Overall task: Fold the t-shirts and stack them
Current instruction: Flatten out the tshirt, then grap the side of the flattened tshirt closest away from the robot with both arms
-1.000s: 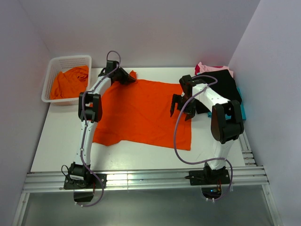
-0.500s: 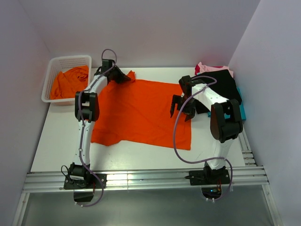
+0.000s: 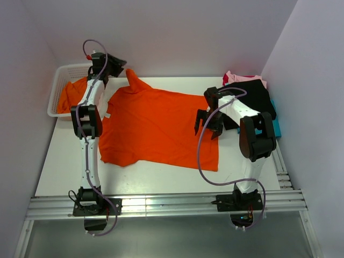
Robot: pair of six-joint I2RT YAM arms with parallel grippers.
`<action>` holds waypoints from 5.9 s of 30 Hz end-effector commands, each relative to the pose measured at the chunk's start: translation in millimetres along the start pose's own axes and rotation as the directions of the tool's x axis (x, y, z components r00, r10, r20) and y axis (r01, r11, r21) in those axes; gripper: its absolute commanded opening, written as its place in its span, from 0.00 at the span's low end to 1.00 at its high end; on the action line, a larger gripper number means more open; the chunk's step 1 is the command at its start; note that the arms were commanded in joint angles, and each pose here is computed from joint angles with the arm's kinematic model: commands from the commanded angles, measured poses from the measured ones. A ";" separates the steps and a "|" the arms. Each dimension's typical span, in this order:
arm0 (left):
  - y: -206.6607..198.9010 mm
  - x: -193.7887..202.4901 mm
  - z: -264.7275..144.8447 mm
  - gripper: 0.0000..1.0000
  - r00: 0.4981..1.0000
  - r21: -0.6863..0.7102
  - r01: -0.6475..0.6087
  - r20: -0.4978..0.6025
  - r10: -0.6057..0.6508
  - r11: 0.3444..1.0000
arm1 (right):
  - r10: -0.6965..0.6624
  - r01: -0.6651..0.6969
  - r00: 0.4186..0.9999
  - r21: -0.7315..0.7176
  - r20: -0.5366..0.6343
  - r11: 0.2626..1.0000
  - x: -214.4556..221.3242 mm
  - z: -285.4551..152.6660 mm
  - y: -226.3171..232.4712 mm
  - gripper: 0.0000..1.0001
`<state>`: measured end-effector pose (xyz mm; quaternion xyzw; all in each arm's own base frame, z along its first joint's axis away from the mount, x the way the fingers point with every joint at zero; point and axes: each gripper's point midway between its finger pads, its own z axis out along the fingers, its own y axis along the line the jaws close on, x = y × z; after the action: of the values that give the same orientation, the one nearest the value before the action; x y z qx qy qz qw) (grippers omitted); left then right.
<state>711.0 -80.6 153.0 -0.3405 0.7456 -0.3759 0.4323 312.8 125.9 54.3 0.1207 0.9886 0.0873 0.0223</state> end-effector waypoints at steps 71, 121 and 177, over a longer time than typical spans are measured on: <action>200.9 248.9 -398.4 0.59 0.922 -0.765 -0.260 -0.378 -0.085 0.590 | -0.158 0.216 0.954 -0.219 0.254 0.951 100.6 -105.9 18.2 0.90; 163.7 270.8 -522.6 1.00 0.928 -0.788 -0.226 -0.352 -0.119 0.573 | 0.053 0.004 0.939 -0.164 0.339 0.986 124.2 -92.7 -35.9 1.00; 198.1 284.9 -502.5 0.60 0.977 -0.898 -0.152 -0.199 -0.072 0.414 | 0.129 0.030 0.834 -0.276 0.537 0.961 127.4 -141.7 -45.2 0.99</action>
<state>89.0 -78.4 41.3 -0.4513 0.8846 0.0867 0.0793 164.2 90.6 179.5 0.1678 0.9185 0.1853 0.3063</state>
